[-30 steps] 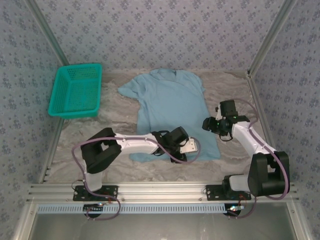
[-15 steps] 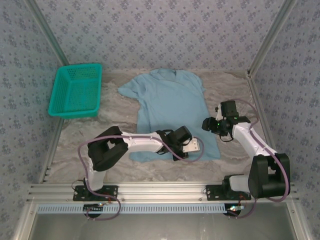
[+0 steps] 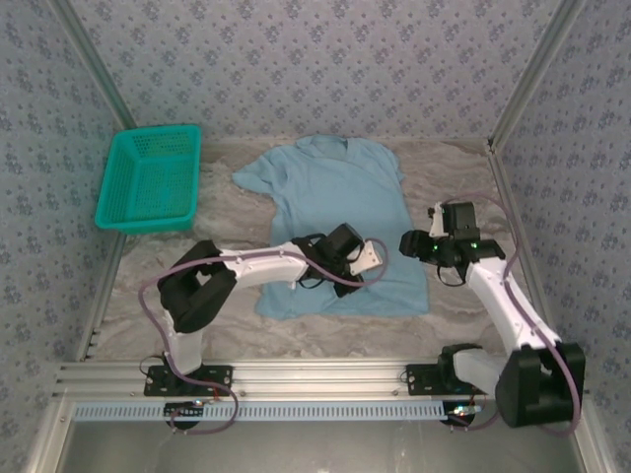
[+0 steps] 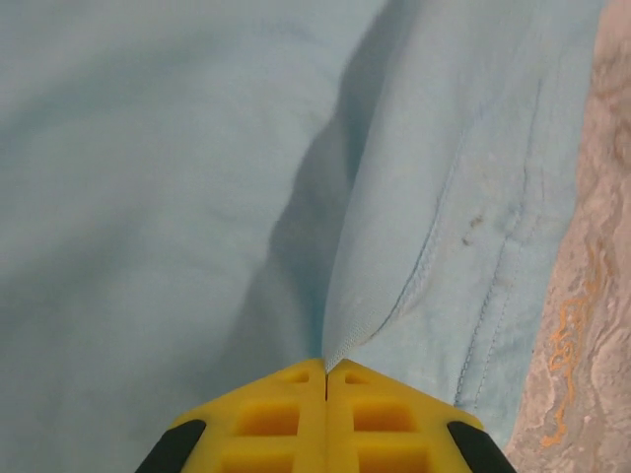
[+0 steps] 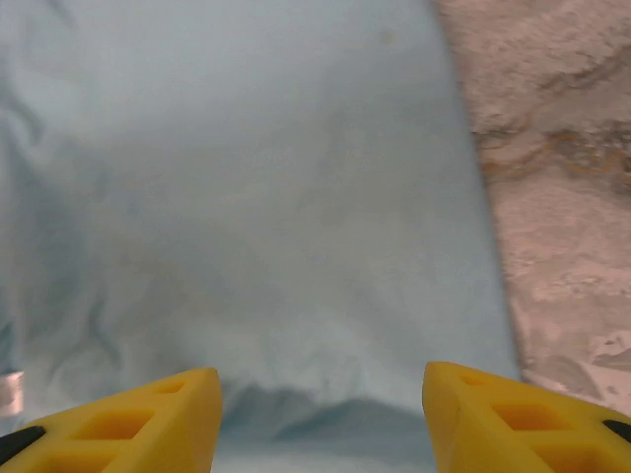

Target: Fold the inside-out t-shirt

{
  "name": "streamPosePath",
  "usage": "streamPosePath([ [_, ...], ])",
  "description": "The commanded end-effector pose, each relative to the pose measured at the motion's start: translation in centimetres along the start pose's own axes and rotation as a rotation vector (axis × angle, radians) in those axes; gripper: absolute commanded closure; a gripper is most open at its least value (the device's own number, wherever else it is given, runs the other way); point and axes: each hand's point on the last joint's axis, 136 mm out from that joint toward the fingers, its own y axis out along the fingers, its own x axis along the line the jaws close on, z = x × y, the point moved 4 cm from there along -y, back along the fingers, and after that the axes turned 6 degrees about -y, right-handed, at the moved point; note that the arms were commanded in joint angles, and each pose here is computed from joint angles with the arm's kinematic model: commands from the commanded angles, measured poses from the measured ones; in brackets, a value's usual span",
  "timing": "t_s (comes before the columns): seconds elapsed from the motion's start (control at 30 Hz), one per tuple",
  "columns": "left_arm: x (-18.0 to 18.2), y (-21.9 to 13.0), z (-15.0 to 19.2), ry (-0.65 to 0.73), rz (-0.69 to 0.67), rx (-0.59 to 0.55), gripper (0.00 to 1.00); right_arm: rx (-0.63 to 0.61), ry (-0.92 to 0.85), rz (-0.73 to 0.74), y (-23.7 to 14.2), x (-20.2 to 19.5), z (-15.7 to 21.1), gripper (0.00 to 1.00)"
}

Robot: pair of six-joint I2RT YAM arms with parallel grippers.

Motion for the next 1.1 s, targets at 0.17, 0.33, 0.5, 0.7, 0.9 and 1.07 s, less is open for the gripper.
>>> streamPosePath([
  [0.17,2.5,-6.1,-5.0,-0.284,-0.022,-0.171,1.0,-0.126,-0.356,-0.311,-0.8,8.9,6.3,0.47],
  [0.33,3.8,-8.7,-6.6,-0.383,0.011,-0.23,1.0,-0.269,-0.533,-0.369,1.8,11.7,8.7,0.57],
  [0.5,4.2,-11.3,-7.9,-0.406,0.017,-0.267,1.0,-0.381,-0.643,-0.321,5.2,13.1,9.4,0.68],
  [0.7,4.0,-14.3,-8.7,-0.392,0.028,-0.312,1.0,-0.447,-0.68,-0.296,8.2,14.6,9.4,0.77],
  [0.9,3.7,-16.8,-9.6,-0.401,0.034,-0.361,1.0,-0.511,-0.704,-0.186,10.9,14.8,8.4,0.8],
  [1.07,3.0,-19.2,-10.8,-0.408,0.055,-0.416,1.0,-0.533,-0.734,-0.132,13.1,16.0,7.3,0.8],
])
